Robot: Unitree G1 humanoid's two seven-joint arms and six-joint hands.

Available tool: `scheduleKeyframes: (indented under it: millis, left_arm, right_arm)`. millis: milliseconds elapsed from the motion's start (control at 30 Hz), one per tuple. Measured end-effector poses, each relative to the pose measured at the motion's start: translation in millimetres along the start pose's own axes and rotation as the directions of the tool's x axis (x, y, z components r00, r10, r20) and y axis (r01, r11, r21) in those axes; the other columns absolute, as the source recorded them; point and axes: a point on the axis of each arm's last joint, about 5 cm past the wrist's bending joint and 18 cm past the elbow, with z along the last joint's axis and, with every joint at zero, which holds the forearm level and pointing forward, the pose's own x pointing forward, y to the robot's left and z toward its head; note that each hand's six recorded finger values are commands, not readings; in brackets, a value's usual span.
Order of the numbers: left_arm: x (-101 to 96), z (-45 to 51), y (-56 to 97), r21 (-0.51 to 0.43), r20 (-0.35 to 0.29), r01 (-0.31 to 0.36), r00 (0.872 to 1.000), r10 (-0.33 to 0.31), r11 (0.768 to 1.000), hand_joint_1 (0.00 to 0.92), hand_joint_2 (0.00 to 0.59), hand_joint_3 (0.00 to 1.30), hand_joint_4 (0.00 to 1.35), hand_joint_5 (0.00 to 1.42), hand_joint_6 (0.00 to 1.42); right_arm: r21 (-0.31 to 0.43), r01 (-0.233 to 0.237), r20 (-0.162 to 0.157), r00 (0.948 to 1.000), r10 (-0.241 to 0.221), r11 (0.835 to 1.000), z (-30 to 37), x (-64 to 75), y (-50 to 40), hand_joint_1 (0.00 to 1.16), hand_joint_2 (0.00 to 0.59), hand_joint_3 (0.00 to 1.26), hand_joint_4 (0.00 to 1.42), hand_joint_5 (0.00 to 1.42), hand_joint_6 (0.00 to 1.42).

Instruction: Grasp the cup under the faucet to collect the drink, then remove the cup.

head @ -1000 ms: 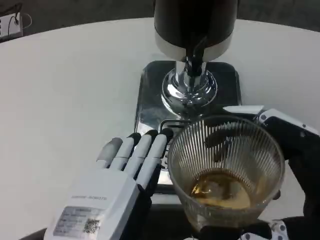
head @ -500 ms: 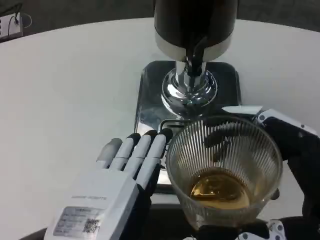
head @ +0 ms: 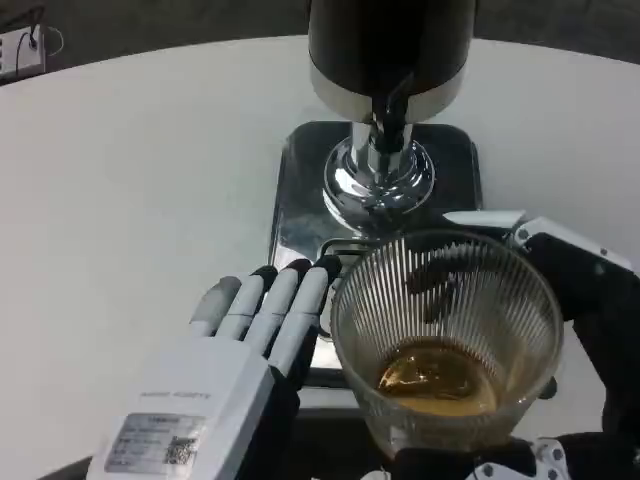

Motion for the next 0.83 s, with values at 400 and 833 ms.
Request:
scheduleKeyframes:
  millis: [400,833]
  left_arm:
    - [-0.7,0.3,-0.5,-0.002,-0.001,0.004,1.0,-0.004,1.0,0.0,0.105,0.0,0.0,0.0,0.0]
    - [-0.7,0.6,-0.5,-0.003,0.001,0.002,1.0,-0.002,1.0,0.0,0.105,0.0,0.0,0.0,0.0]
  right_arm:
    - [0.0,0.004,-0.008,1.0,-0.004,1.0,0.0,-1.2,0.0,1.16,0.152,0.78,0.98,1.16,1.42]
    - [0.002,0.008,-0.011,0.9999,-0.008,1.0,0.2,-1.8,0.2,1.16,0.152,0.78,0.98,1.16,1.42]
